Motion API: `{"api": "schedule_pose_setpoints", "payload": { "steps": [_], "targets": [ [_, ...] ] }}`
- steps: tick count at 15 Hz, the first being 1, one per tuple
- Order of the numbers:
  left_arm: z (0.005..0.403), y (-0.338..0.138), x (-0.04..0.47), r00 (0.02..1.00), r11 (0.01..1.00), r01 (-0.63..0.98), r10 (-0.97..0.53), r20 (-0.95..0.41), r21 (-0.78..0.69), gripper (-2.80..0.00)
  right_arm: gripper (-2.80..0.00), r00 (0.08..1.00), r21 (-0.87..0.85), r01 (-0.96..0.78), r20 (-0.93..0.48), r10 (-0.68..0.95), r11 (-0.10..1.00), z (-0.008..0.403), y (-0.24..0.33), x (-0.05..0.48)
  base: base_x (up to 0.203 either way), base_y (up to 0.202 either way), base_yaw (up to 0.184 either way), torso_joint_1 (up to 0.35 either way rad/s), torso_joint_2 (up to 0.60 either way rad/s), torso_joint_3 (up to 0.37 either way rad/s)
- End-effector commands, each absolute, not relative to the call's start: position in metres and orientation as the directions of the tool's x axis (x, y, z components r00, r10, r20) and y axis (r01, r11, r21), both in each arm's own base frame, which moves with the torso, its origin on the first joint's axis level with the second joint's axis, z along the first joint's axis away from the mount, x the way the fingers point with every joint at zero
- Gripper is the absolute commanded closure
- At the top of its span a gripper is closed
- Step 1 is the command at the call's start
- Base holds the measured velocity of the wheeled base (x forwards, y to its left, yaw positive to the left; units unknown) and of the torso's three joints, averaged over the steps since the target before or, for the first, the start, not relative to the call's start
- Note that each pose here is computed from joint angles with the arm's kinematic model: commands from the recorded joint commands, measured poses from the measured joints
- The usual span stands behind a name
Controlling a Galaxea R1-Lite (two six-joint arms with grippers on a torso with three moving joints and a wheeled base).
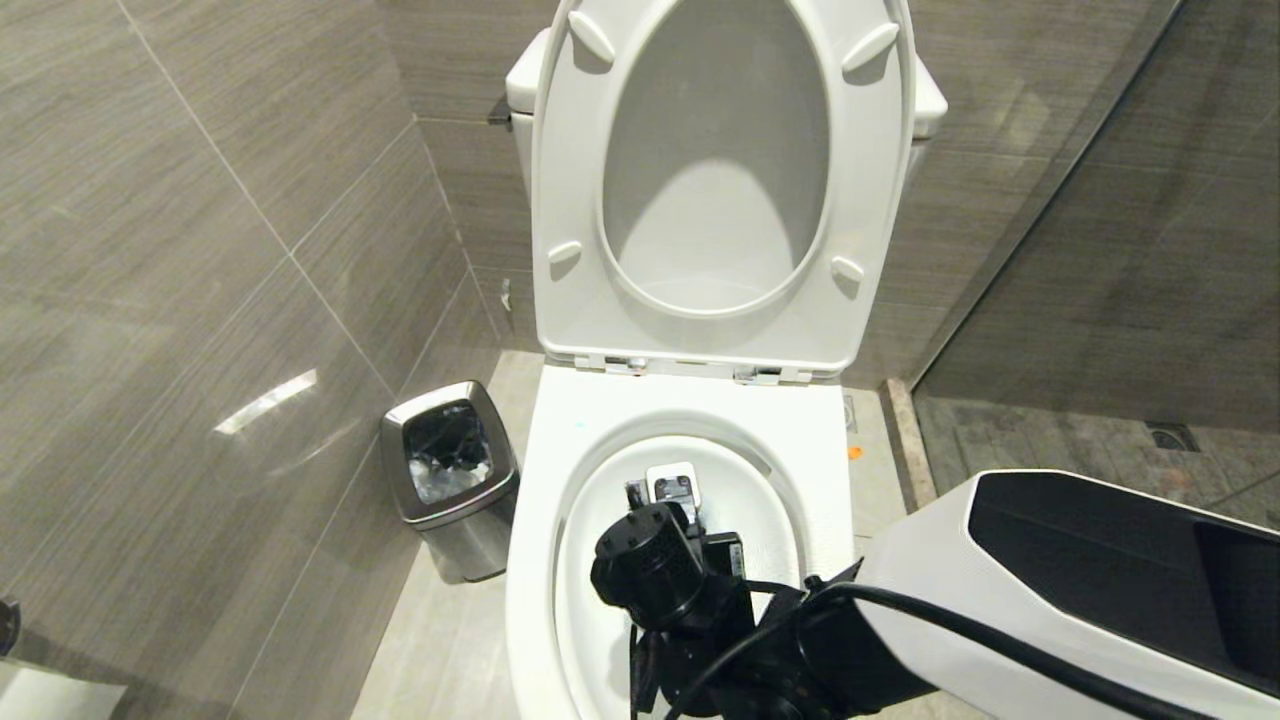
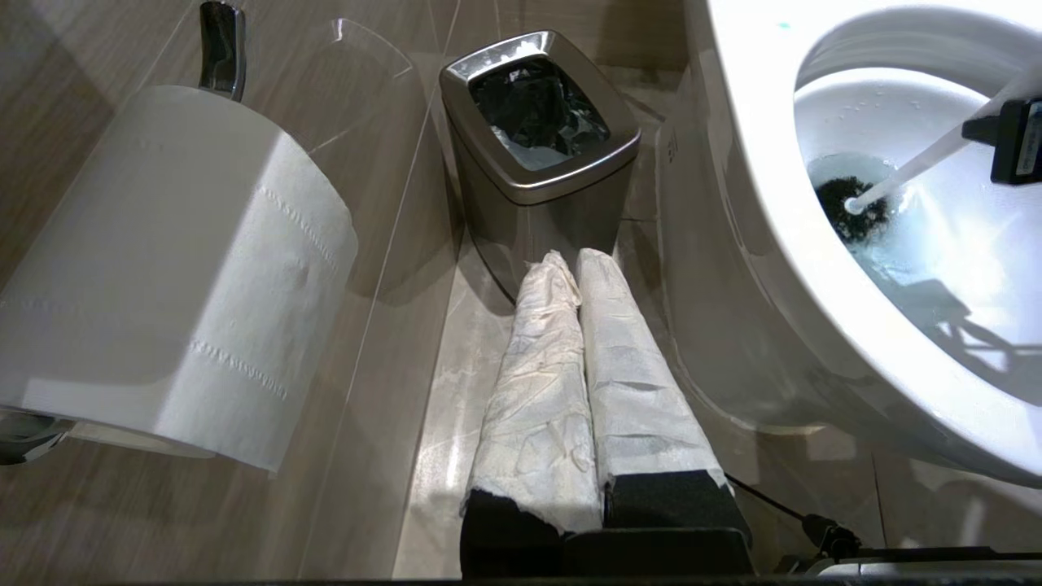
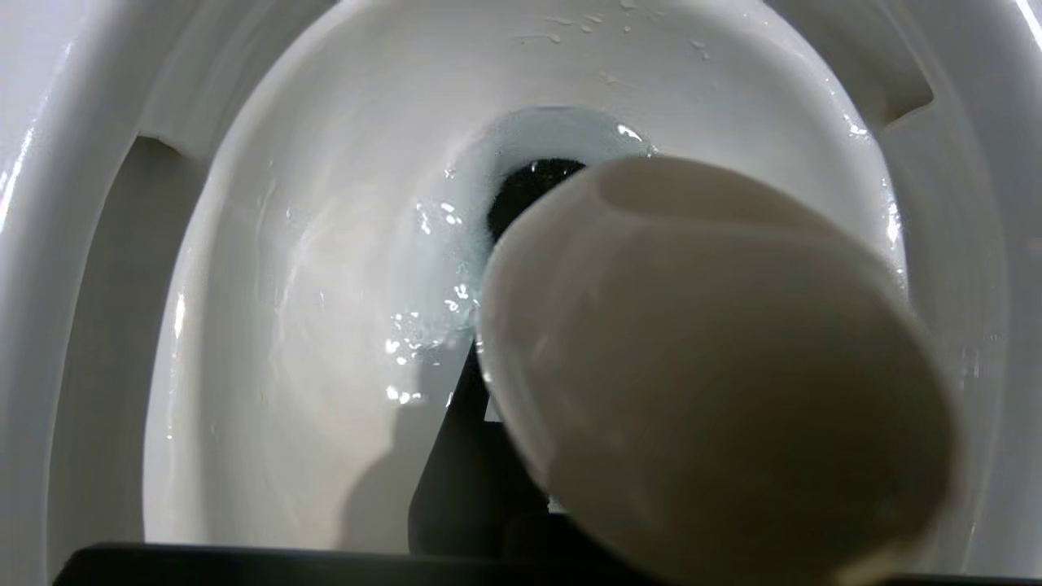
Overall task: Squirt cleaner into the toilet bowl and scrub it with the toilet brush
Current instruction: Scrub the toilet bowl
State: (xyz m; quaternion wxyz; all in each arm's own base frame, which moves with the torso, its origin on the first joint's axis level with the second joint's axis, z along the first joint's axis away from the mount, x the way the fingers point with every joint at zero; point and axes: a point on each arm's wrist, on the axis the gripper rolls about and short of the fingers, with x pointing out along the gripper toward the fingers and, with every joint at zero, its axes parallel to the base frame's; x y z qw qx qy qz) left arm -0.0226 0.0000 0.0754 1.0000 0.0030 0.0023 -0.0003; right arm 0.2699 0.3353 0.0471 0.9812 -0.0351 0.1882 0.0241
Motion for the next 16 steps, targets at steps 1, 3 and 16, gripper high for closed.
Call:
{"api": "schedule_pose_setpoints", "payload": {
  "steps": [1, 3, 16],
  "targets": [
    [0.075, 0.0, -0.022, 1.0, 1.0, -0.001, 0.002, -0.006, 0.006, 0.0, 0.0, 0.949, 0.004, -0.057, -0.31, 0.055, 0.998, 0.087, 0.333, 0.268, 0.0, 0.0, 0.0, 0.0, 0.0, 0.0],
    [0.075, 0.0, -0.023, 1.0, 1.0, 0.0, 0.0, -0.005, 0.006, 0.0, 0.0, 0.964, 0.044, -0.064, -0.256, 0.073, 0.997, 0.128, 0.325, 0.263, 0.0, 0.0, 0.0, 0.0, 0.0, 0.0],
    [0.075, 0.0, -0.023, 1.0, 1.0, -0.001, 0.001, -0.005, 0.006, 0.0, 0.0, 0.952, 0.015, -0.07, -0.296, 0.071, 0.997, 0.15, 0.312, 0.25, 0.0, 0.0, 0.0, 0.0, 0.0, 0.0]
  ]
}}
